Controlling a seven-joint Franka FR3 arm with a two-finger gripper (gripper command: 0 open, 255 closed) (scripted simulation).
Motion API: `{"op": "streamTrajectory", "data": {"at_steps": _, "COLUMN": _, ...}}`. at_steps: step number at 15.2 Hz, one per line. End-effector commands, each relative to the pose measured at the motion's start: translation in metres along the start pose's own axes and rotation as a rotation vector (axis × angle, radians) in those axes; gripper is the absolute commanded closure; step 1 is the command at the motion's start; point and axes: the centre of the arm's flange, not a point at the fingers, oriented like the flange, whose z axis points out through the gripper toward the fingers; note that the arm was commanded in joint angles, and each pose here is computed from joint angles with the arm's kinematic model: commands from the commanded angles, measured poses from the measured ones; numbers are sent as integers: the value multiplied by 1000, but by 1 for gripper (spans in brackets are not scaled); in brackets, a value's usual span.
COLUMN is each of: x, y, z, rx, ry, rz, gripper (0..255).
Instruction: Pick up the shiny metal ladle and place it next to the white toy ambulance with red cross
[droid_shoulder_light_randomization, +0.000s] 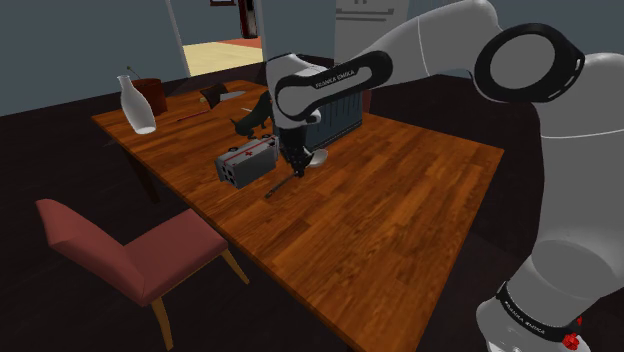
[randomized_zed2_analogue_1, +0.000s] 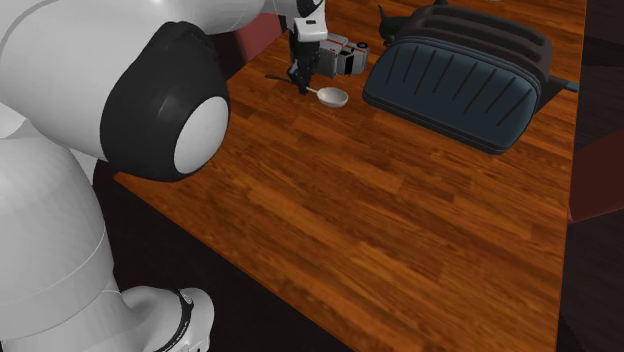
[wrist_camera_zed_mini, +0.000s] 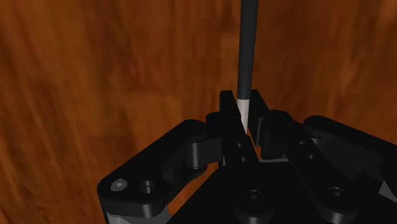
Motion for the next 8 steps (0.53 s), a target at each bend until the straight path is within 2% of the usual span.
{"op": "streamTrajectory", "data": {"at_steps": 1, "x": 0, "y": -2, "z": 11, "rx": 0, "ry": 0, "rz": 0, "gripper": 255}}
{"op": "streamTrajectory", "data": {"at_steps": 4, "x": -1, "y": -4, "z": 28, "rx": 0, "ry": 0, "rz": 0, "gripper": 255}}
{"op": "streamTrajectory", "data": {"at_steps": 8, "x": -1, "y": -4, "z": 28, "rx": 0, "ry": 0, "rz": 0, "gripper": 255}}
